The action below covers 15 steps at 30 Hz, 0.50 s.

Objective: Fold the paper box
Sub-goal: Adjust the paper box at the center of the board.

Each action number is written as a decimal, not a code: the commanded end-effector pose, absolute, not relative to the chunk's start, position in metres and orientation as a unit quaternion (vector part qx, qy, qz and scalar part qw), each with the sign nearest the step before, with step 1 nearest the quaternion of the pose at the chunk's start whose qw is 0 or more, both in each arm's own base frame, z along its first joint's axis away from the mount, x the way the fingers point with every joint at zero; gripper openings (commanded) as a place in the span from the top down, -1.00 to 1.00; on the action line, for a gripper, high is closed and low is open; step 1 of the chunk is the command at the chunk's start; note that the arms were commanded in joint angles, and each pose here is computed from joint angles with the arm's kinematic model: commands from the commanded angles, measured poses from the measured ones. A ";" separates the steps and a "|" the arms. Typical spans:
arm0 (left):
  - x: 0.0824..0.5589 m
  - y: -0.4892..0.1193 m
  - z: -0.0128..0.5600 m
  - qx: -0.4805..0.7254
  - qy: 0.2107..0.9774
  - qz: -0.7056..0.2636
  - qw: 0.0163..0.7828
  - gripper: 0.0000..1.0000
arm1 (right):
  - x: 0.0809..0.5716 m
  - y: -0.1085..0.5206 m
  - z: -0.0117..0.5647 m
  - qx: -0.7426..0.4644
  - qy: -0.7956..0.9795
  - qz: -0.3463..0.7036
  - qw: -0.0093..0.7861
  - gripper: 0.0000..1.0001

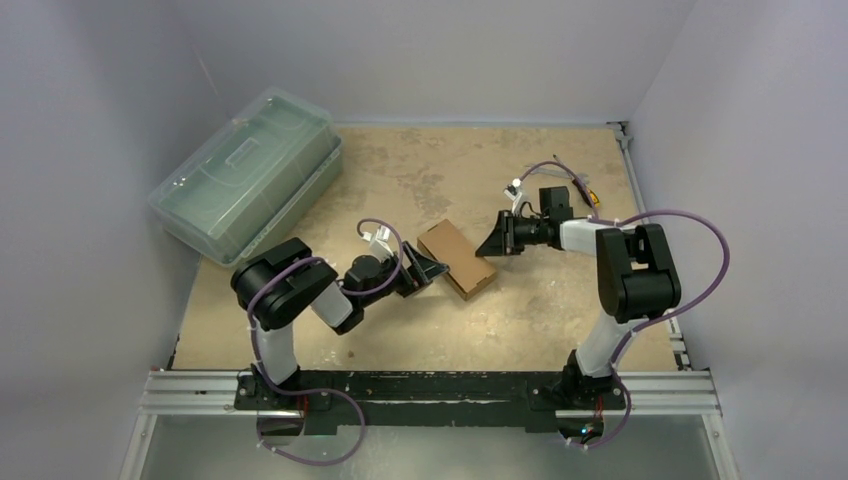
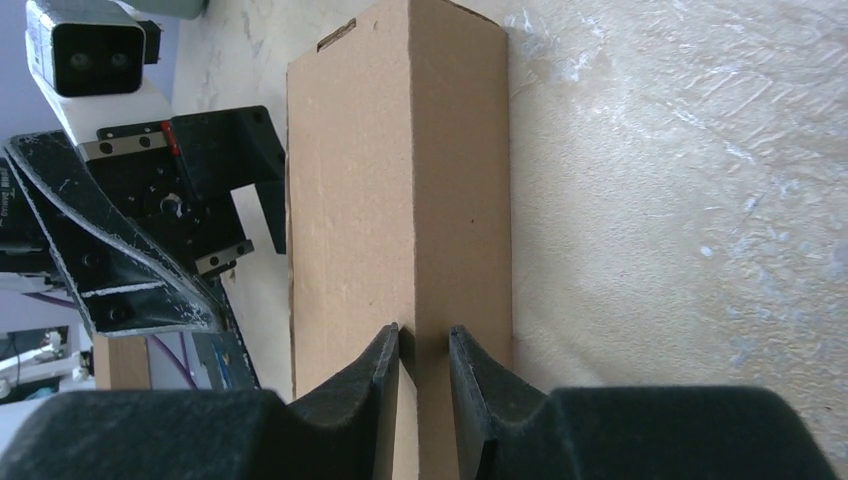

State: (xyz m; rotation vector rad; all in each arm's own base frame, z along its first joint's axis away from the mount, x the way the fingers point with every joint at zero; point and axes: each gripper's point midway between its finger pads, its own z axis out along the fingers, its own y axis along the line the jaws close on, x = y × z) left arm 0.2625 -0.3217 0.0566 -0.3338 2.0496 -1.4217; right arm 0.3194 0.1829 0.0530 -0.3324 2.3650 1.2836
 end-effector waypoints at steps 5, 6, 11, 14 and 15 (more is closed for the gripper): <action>0.275 -0.326 0.062 -0.166 0.747 -0.568 0.305 -0.76 | 0.331 0.165 0.037 -0.090 0.872 0.433 0.211 0.49; 0.276 -0.327 0.060 -0.170 0.745 -0.569 0.302 -0.75 | 0.332 0.164 0.036 -0.089 0.872 0.432 0.211 0.49; 0.282 -0.324 0.047 -0.200 0.753 -0.552 0.298 -0.71 | 0.333 0.160 0.032 -0.077 0.874 0.435 0.204 0.49; 0.284 -0.321 0.038 -0.218 0.758 -0.539 0.295 -0.71 | 0.333 0.157 0.030 -0.072 0.876 0.434 0.200 0.49; 0.285 -0.320 0.035 -0.224 0.759 -0.536 0.294 -0.71 | 0.334 0.156 0.029 -0.071 0.876 0.433 0.200 0.49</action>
